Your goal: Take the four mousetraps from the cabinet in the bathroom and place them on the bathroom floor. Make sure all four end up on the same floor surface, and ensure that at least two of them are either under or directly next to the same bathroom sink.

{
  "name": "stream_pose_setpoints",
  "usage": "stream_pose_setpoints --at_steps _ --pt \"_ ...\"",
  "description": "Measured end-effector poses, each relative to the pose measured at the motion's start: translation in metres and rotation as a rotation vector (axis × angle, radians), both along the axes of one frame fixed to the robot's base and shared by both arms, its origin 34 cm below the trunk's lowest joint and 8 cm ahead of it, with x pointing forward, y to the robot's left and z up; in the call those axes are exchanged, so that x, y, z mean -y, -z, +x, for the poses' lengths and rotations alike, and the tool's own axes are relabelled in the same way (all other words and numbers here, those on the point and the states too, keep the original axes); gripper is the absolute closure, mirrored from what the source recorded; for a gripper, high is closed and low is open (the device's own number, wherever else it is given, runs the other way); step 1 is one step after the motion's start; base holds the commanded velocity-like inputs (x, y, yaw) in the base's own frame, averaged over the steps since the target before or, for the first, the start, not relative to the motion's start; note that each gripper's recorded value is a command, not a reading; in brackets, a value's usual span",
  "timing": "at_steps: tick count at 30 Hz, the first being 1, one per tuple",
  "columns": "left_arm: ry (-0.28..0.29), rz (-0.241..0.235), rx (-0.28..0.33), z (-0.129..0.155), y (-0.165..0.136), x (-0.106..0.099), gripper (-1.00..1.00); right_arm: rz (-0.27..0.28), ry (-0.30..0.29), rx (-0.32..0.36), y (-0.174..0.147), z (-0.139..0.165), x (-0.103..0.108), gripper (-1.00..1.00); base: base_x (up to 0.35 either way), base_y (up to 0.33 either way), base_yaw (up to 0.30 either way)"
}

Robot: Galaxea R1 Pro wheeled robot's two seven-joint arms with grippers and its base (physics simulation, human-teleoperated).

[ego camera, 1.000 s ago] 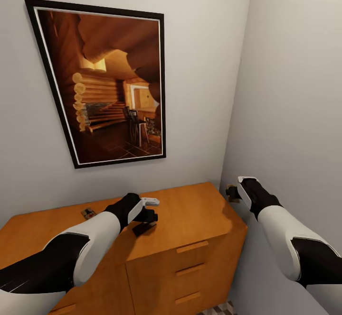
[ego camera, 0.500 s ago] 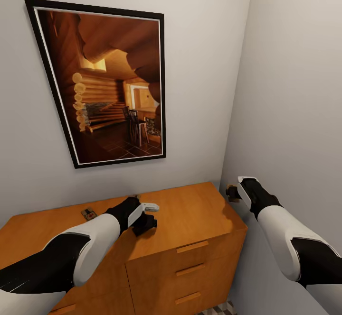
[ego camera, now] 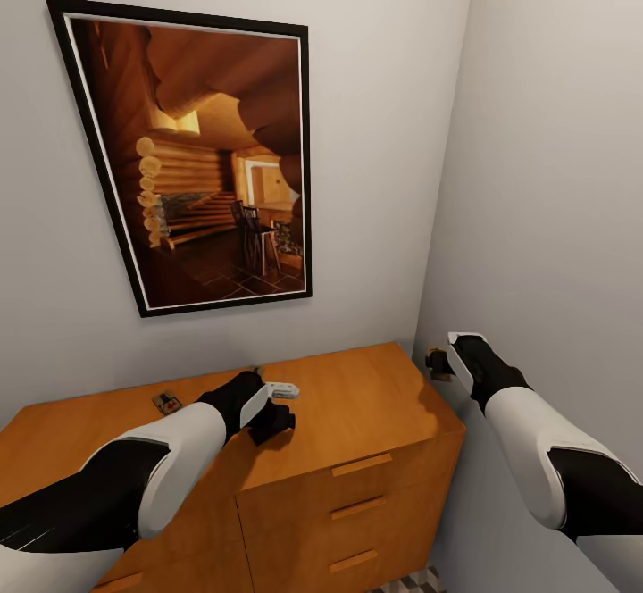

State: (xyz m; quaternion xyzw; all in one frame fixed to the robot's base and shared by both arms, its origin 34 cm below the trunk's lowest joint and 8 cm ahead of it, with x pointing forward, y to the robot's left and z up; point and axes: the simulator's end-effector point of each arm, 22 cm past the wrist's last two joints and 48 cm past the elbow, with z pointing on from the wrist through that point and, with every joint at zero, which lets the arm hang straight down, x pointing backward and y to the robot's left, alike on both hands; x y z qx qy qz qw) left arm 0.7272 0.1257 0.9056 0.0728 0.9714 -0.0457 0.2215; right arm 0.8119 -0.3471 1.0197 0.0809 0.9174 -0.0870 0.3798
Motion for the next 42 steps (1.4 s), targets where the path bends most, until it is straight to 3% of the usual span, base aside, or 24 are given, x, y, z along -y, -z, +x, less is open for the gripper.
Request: stream_pose_setpoints --at_steps 29,42 --pt "0.002 0.011 -0.014 -0.005 0.0058 -0.0022 -1.0 -0.002 0.0 0.0 -0.0001 0.0 0.0003 1.0 0.0 0.0 0.0" --pt "-0.002 0.007 0.027 0.0028 0.0028 -0.0019 -1.0 -0.004 0.001 0.0 -0.0003 -0.0001 0.0014 1.0 0.0 0.0 0.0"
